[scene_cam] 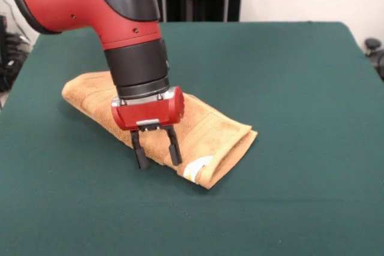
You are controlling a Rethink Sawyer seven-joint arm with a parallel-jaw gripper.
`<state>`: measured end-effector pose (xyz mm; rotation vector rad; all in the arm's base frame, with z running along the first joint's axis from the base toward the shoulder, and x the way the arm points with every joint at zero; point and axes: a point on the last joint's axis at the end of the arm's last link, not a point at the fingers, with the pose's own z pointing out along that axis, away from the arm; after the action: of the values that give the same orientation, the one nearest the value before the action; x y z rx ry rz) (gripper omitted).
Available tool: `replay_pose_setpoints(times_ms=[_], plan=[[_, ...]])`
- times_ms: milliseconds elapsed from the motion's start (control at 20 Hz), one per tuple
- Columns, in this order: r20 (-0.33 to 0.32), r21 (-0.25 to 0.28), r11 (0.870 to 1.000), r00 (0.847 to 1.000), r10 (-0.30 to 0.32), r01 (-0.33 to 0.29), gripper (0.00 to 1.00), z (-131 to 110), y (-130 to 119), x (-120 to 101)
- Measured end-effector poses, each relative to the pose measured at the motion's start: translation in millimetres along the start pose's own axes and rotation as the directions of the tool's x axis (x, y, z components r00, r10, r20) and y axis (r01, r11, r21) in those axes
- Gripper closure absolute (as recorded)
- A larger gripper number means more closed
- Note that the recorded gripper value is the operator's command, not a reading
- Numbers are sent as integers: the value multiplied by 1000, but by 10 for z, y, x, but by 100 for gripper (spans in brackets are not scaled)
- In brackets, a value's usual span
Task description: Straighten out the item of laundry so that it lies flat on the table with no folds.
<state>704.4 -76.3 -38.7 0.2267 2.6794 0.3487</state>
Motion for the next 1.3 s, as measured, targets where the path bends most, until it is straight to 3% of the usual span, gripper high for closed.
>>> replay_pose_setpoints(times_ms=[300, 400, 700, 1150, 1300], plan=[[-26, -26, 997, 997, 69, -69, 0, -92, -281, -37], [-55, -27, 994, 993, 101, -102, 0, -142, -474, 6], [-101, -34, 987, 983, 152, -156, 0, -188, -740, 111], [-181, -105, 970, 963, 200, -221, 0, -154, -604, 118], [-236, -140, 959, 949, 209, -246, 0, -130, -481, 136]])
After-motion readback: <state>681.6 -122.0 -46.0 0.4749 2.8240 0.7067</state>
